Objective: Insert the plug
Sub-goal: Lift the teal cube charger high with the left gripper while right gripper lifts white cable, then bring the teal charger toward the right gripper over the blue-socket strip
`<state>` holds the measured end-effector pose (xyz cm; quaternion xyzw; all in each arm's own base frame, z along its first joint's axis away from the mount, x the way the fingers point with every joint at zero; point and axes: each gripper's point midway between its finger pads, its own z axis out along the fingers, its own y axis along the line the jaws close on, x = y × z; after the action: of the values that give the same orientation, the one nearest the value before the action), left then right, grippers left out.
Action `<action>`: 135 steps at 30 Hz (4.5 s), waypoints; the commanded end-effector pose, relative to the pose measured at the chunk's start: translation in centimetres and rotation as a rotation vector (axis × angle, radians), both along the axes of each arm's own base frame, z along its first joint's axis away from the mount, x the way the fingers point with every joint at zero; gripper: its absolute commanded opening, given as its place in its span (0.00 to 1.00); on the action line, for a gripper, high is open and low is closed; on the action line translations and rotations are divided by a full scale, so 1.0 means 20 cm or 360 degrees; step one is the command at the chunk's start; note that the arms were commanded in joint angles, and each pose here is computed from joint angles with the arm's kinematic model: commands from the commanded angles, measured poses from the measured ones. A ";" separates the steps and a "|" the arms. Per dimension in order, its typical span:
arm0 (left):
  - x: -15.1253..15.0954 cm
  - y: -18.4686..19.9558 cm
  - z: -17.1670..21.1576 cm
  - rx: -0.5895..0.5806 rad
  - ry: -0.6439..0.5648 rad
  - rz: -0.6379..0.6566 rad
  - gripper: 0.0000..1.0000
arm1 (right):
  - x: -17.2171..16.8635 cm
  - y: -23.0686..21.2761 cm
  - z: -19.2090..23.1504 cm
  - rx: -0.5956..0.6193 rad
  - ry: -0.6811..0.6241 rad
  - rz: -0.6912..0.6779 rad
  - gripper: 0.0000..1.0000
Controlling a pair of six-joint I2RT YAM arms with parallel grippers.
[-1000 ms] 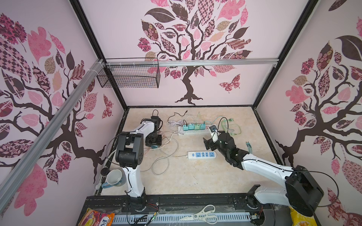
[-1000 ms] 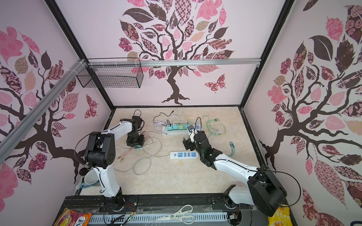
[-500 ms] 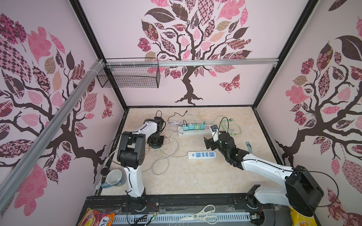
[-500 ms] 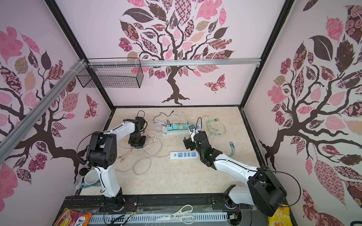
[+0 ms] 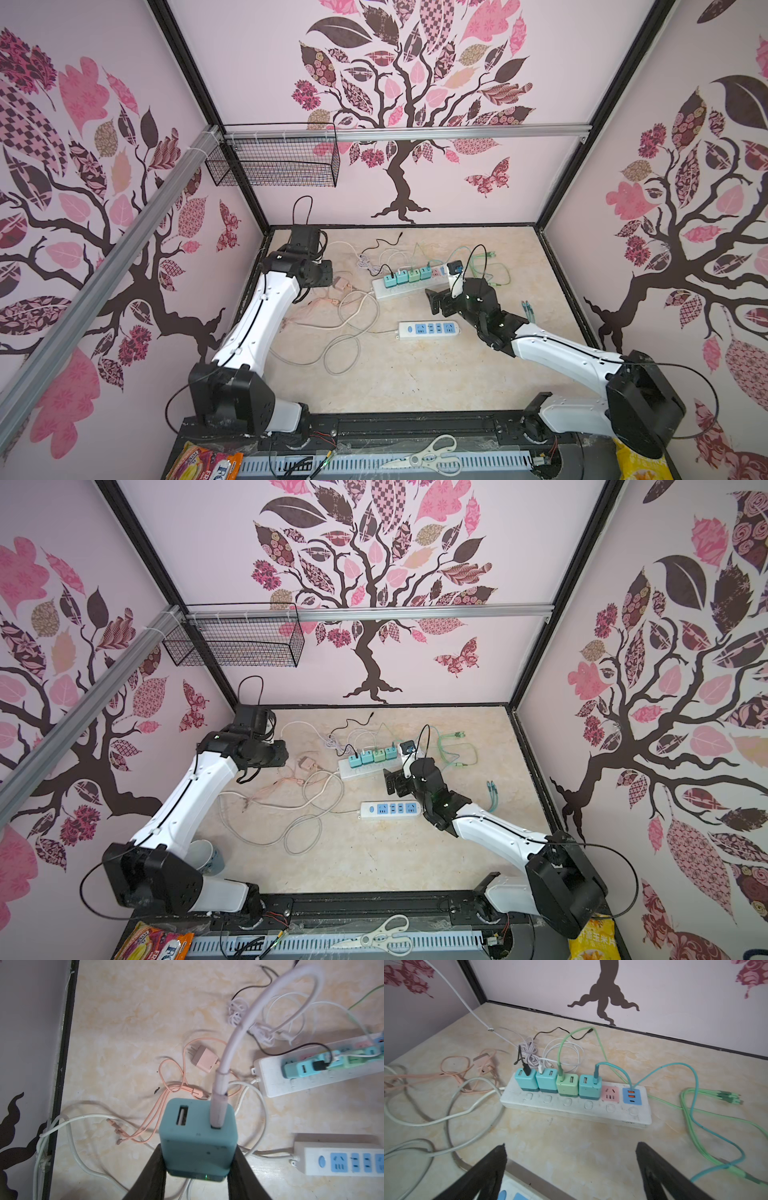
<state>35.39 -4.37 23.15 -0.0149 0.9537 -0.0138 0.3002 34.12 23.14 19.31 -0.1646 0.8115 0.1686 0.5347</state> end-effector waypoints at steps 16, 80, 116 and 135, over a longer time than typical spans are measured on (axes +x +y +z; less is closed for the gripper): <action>-0.12 -0.31 0.88 -0.0672 -0.0625 -0.0356 0.00 | 0.00 0.56 0.19 0.0238 -0.0040 0.0764 1.00; -0.37 -1.16 0.77 -0.0696 -0.0366 -0.1149 0.00 | 0.28 -0.26 0.80 0.0610 -0.0565 -0.0084 0.07; -0.39 -1.97 -0.37 -0.0426 0.0107 -0.1213 0.00 | 0.18 -1.52 -0.09 0.0087 -0.0053 -0.1756 0.68; -0.31 -1.89 -0.38 -0.0365 0.0054 -0.1348 0.00 | -0.20 -1.29 -0.13 0.0262 0.0444 -0.1400 1.00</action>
<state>29.27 -42.45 15.76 0.3224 0.8838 -0.2341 0.2451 30.46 -3.82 15.45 0.2682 0.8387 -0.0228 0.4735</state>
